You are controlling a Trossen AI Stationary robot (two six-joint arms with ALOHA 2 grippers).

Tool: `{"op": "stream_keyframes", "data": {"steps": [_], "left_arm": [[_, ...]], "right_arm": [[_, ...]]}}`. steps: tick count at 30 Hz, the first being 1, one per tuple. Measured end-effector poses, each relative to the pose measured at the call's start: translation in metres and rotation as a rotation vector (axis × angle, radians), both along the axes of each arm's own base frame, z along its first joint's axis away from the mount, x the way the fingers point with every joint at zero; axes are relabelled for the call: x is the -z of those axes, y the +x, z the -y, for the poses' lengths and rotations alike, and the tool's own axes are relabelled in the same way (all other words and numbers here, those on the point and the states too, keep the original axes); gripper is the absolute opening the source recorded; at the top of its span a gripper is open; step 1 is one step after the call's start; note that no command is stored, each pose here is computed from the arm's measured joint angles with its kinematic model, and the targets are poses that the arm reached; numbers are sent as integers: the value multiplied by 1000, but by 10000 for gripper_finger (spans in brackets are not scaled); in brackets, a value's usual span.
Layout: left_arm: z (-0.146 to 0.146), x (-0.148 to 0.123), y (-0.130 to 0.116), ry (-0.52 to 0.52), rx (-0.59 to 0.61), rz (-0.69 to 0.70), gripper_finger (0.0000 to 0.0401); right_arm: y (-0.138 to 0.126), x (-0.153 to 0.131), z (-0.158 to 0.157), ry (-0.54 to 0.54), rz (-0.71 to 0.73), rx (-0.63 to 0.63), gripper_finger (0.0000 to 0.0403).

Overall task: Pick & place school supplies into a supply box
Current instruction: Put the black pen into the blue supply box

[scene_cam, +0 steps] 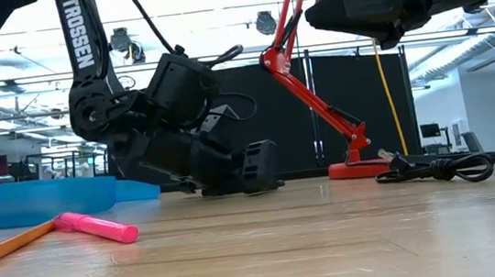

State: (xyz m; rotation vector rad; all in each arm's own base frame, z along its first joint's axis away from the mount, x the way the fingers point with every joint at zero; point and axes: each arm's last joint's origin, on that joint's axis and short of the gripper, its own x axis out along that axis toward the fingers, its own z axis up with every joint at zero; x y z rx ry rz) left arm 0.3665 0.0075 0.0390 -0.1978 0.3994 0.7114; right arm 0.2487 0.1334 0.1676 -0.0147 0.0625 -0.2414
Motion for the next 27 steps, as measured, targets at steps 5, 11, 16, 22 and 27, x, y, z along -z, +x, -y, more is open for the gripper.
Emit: {"op": "stream_keyframes", "data": {"steps": [5, 11, 16, 22, 27], "left_arm": [[0, 1, -1, 0, 5, -12, 265], [-2, 3, -2, -7, -5, -31, 213], [-2, 4, -2, -10, -8, -30, 154], [-2, 4, -2, -10, 1, -31, 98], [-3, 4, -2, -9, 18, -39, 55]], "right_arm": [[0, 0, 0, -2, -4, 0, 50], [0, 0, 0, -2, -4, 0, 50], [0, 0, 0, -2, -4, 0, 50], [0, 0, 0, -2, -4, 0, 50], [0, 0, 0, -2, -4, 0, 50]]}}
